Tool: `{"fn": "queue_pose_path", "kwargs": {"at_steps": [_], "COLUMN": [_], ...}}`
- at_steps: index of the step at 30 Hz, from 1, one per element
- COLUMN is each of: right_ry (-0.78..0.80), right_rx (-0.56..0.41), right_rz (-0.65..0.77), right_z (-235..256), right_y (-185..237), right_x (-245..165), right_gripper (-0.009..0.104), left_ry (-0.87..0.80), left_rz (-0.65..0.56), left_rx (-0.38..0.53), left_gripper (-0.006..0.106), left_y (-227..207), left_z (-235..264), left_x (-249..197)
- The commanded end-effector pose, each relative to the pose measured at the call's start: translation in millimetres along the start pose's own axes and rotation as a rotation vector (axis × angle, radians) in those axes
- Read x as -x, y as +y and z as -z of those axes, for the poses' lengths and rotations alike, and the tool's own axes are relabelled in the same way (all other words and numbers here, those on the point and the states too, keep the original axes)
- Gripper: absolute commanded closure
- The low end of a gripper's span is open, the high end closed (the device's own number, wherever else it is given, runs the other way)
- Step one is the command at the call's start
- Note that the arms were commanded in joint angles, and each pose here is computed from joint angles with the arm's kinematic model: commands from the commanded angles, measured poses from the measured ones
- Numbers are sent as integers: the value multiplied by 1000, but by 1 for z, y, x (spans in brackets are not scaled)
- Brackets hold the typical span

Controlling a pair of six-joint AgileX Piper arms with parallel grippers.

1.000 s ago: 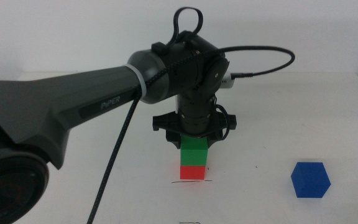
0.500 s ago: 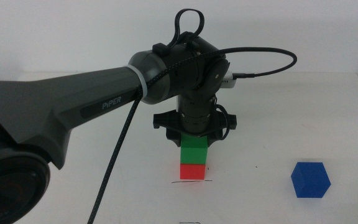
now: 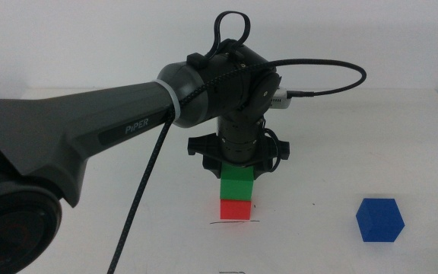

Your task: Stack red cubes first, then green, then blue cubes in a specific spot.

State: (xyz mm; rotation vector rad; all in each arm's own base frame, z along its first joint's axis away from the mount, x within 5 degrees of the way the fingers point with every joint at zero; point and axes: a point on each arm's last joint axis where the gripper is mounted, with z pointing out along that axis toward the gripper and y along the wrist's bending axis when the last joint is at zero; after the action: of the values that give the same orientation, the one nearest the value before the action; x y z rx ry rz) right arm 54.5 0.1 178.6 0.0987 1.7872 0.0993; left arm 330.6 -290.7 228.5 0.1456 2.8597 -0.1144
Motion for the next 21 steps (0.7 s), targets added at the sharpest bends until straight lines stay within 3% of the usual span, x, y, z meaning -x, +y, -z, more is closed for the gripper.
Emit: {"fn": "queue_pose_path", "kwargs": {"at_steps": [1,9,21], "right_ry": [-99,-99,-99], "right_rx": [8,8,8], "right_rz": [22,22,22], "right_z": [2,2,2], "right_y": [1,1,1], "right_x": [11,11,11], "right_gripper": [24,24,24], "left_ry": [-75,-89,-111], "left_rz": [0,2,-4], "left_rx": [-37,-47,-58], "left_gripper": [35,7,7], "left_y": [0,0,5], "left_z": [30,37,60], "left_x": [6,7,5]}}
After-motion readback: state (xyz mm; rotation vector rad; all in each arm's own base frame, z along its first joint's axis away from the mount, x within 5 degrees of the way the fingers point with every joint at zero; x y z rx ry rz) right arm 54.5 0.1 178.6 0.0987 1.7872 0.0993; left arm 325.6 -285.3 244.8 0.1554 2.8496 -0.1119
